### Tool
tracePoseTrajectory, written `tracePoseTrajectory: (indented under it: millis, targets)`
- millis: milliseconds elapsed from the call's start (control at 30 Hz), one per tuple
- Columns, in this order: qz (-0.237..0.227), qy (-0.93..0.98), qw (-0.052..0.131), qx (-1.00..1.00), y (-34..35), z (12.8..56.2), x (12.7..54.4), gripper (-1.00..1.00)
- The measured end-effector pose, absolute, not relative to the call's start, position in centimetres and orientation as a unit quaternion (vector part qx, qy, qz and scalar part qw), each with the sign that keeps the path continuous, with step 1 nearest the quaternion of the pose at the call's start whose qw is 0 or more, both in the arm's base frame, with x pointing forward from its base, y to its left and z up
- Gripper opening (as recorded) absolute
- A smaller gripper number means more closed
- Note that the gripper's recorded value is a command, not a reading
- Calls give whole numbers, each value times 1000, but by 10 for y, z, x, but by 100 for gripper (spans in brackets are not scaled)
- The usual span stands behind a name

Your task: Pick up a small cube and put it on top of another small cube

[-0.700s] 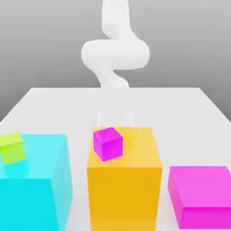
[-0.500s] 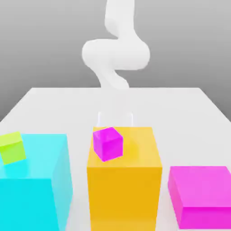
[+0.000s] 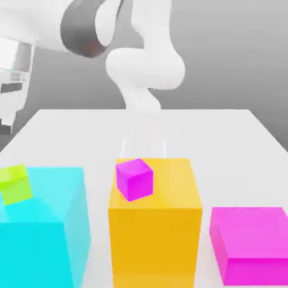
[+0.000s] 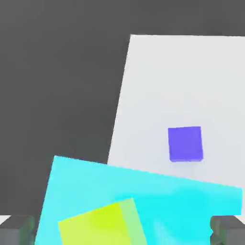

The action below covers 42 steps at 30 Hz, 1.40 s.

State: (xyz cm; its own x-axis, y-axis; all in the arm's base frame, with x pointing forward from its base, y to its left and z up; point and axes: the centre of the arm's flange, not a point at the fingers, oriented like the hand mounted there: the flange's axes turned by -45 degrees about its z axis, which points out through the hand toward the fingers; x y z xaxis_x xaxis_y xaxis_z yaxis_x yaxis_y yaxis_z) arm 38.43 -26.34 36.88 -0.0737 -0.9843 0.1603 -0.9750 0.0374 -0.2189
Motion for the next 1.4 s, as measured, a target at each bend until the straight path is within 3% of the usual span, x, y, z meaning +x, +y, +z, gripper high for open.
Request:
tracePoseTrajectory:
  millis: [367,567,600,833,1033,1400]
  targets:
    - [-15,929,3,-370,-331,214,270,0]
    - [0,943,0,-332,-331,147,258,0]
    - [0,944,0,-331,-331,137,258,-100]
    - [-1,944,0,-331,-331,135,258,-100]
    - [-1,942,0,-336,-331,191,260,-100]
    - [0,783,0,-622,-340,240,407,-100]
